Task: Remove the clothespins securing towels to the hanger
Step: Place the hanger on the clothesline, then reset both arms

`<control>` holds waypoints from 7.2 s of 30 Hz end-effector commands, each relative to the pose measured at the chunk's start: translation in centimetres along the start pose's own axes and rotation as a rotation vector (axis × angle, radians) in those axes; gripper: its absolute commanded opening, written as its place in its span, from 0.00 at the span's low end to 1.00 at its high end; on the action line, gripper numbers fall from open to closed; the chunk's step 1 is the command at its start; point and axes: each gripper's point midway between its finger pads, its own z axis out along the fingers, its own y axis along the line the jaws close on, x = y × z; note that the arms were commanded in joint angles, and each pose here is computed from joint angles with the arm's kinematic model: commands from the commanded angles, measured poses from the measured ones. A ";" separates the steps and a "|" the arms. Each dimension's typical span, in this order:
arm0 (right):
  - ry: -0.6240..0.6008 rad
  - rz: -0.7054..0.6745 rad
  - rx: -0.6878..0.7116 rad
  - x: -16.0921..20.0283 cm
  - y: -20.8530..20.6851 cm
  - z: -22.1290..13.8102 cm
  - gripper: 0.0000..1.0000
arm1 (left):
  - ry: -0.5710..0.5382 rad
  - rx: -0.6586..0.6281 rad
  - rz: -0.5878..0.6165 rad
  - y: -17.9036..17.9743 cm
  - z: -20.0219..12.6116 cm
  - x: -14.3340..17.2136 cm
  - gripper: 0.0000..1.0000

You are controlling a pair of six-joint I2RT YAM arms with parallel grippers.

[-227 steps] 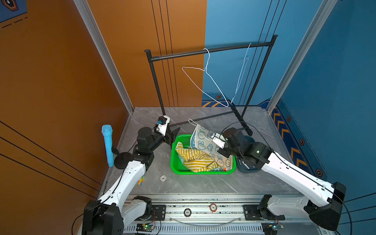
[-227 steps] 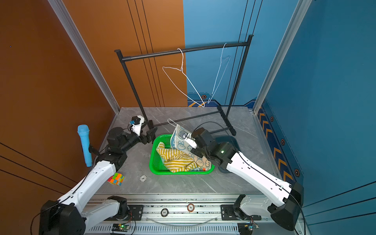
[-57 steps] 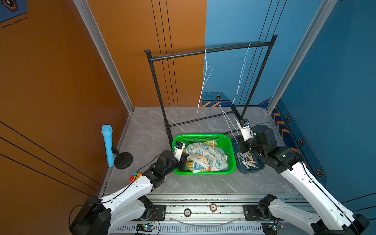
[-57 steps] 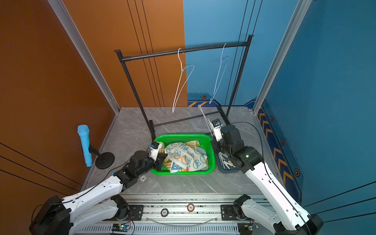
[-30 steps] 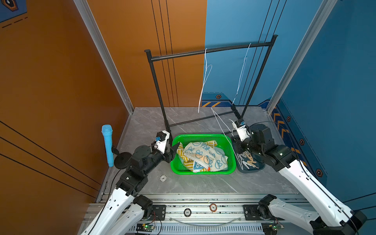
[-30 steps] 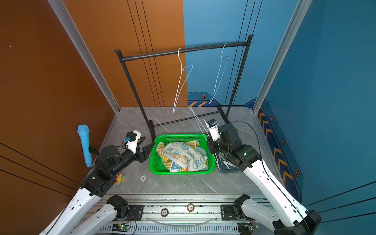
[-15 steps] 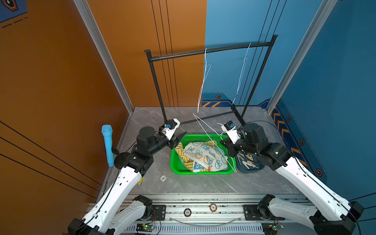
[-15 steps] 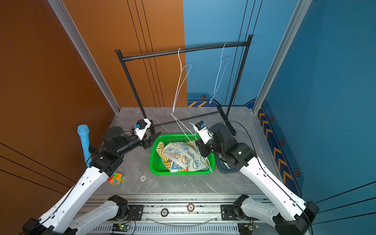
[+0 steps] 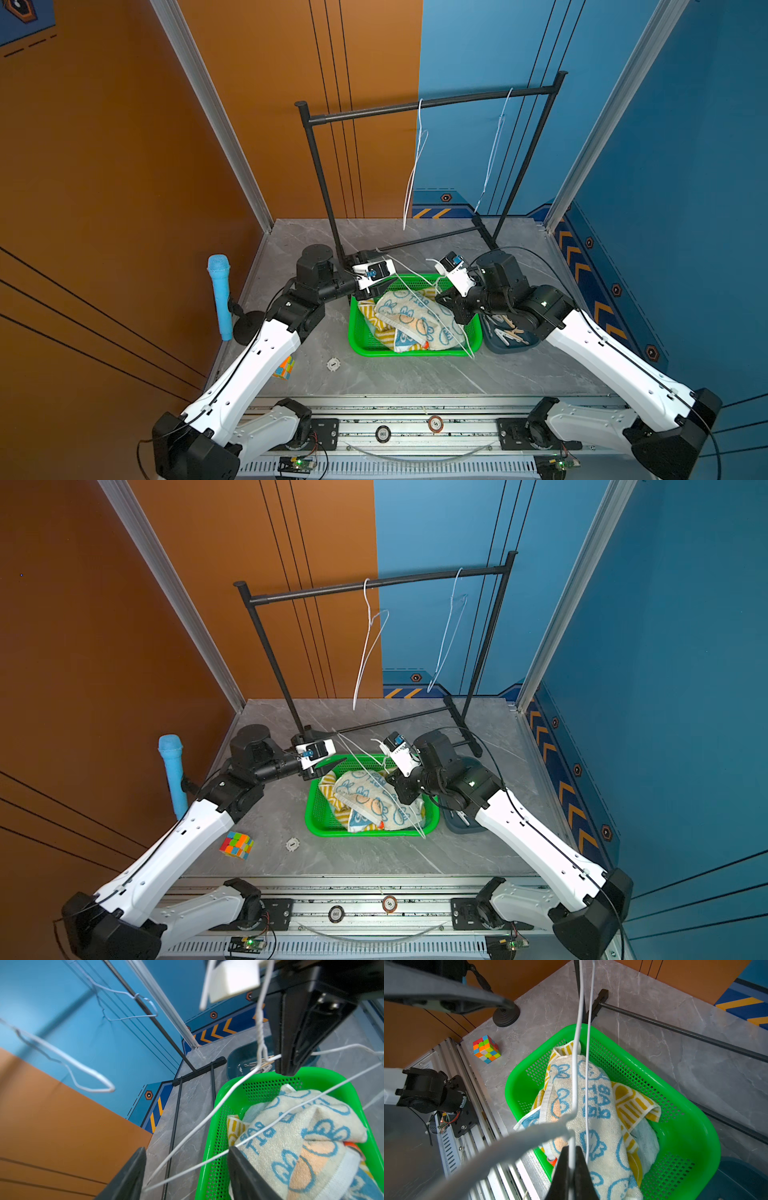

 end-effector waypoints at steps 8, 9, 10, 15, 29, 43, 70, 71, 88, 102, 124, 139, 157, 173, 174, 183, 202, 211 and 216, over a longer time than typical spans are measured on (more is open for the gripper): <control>-0.006 -0.055 -0.111 -0.6 2.8 0.0 0.00 | 0.184 0.103 0.292 -2.5 2.2 2.2 0.63; -0.006 -0.057 -0.120 -0.6 3.0 0.0 0.00 | 0.197 0.104 0.303 -2.6 2.4 2.3 0.63; -0.009 -0.059 -0.131 -0.7 3.2 0.0 0.00 | 0.206 0.103 0.315 -2.5 2.6 2.4 0.61; 0.004 -0.072 -0.168 -0.4 4.1 0.4 0.00 | 0.214 0.111 0.339 -2.9 3.1 2.3 0.46; -0.038 -0.072 -0.074 -1.0 2.3 -0.6 0.20 | 0.216 0.089 0.349 -2.9 3.1 2.1 0.05; -0.017 -0.065 0.039 4.2 -0.7 -4.4 0.70 | 0.173 0.072 0.310 -2.5 2.8 1.2 0.00; 0.027 0.049 0.313 5.2 -4.5 -8.1 0.00 | -0.027 -0.180 0.028 2.7 0.7 -2.8 0.59; 0.016 0.073 0.336 4.8 -4.9 -8.4 0.00 | -0.022 -0.192 -0.005 2.6 0.5 -2.1 0.61; -0.553 0.468 0.475 -11.2 -9.7 -9.9 0.00 | 0.206 -0.482 -0.244 3.1 -5.4 7.8 0.64; -0.754 0.513 0.536 -21.8 -13.9 -7.7 0.00 | 0.187 -0.465 -0.291 2.3 -5.4 8.7 0.64; -0.606 0.530 0.523 -24.4 -19.0 0.2 0.00 | 0.157 -0.457 -0.322 2.6 -5.8 8.6 0.64; -0.652 0.348 0.560 -26.2 -16.2 -7.5 0.64 | 0.184 -0.464 -0.293 2.4 -5.9 9.1 0.65; -0.722 0.220 0.675 -17.9 -10.8 -20.6 1.00 | 0.257 -0.627 -0.302 3.8 -7.4 11.0 0.72; -0.460 0.453 0.975 2.9 -19.3 -20.2 1.00 | 0.349 -0.994 -0.686 3.8 -15.0 16.1 0.78; -0.459 0.480 0.998 4.1 -20.2 -20.2 1.00 | 0.361 -1.012 -0.701 3.6 -15.5 16.6 0.79; -0.486 0.581 1.146 12.3 -25.6 -18.5 1.00 | 0.479 -1.141 -0.793 1.7 -18.5 21.3 0.81; -0.425 0.429 1.054 17.6 -30.4 -6.5 1.00 | 0.521 -1.093 -0.928 -0.5 -16.0 27.2 0.83; -0.443 0.388 0.976 18.0 -31.1 -2.8 1.00 | 0.467 -1.024 -0.925 -0.3 -13.2 28.8 0.84; -0.428 0.389 0.962 17.9 -31.4 -2.2 1.00 | 0.422 -0.982 -0.897 0.5 -11.2 29.4 0.85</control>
